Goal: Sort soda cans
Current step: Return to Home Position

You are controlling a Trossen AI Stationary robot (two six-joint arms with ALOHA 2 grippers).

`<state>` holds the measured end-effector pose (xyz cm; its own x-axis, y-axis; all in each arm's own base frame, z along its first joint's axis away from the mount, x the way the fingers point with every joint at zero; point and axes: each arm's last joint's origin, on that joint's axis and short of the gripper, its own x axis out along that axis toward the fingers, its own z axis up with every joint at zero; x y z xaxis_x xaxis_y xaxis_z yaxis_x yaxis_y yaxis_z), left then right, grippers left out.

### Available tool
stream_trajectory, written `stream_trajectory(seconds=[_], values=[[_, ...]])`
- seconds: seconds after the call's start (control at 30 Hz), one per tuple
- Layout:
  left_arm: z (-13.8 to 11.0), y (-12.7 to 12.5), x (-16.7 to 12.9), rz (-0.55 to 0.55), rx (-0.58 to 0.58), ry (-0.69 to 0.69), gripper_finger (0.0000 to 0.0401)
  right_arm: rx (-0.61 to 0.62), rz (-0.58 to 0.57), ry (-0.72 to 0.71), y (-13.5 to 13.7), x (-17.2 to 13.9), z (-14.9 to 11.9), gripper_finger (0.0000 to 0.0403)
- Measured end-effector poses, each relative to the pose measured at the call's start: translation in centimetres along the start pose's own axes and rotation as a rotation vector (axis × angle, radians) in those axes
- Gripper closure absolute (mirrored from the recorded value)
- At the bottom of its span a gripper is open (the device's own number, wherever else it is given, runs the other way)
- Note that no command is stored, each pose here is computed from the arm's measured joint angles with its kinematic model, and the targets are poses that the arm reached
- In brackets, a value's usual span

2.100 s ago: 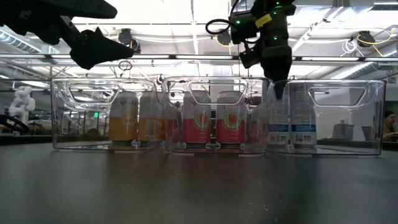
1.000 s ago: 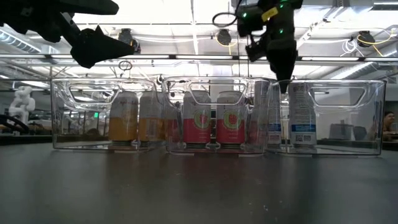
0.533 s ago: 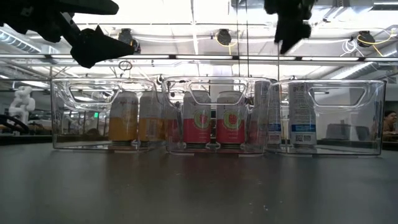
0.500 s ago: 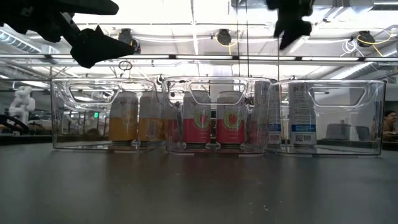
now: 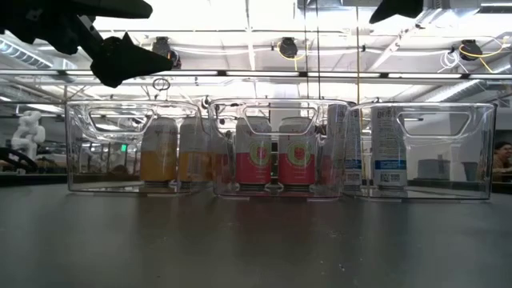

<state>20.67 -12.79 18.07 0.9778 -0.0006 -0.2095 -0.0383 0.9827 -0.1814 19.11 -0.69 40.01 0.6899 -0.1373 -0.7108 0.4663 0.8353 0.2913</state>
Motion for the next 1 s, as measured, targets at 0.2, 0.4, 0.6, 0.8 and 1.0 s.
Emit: stream_trajectory(seconds=[0.2, 0.4, 0.6, 0.8, 1.0], values=[[0.0, 0.0, 0.0, -0.005, -0.003, -0.002, 0.0011, -0.028, -0.067, 0.009, 1.5, 0.4, -1.2, 0.0107], [0.0, 0.0, 0.0, -0.005, -0.003, -0.002, 0.0011, -0.080, -0.092, 0.016, 3.6, 1.3, -2.4, 0.0179], [0.2, 0.2, 0.0, 0.081, -0.123, -0.043, 0.0011, -0.136, -0.112, 0.045, 5.5, 2.6, -3.5, 0.0312], [0.1, 0.3, 0.0, 0.098, -0.100, -0.041, 0.0072, -0.177, -0.096, 0.082, 7.0, 3.4, -4.5, 0.0393], [0.3, 0.2, 0.0, 0.086, -0.013, -0.046, 0.0232, -0.109, -0.097, 0.099, 8.0, 4.1, -5.2, 0.0362]])
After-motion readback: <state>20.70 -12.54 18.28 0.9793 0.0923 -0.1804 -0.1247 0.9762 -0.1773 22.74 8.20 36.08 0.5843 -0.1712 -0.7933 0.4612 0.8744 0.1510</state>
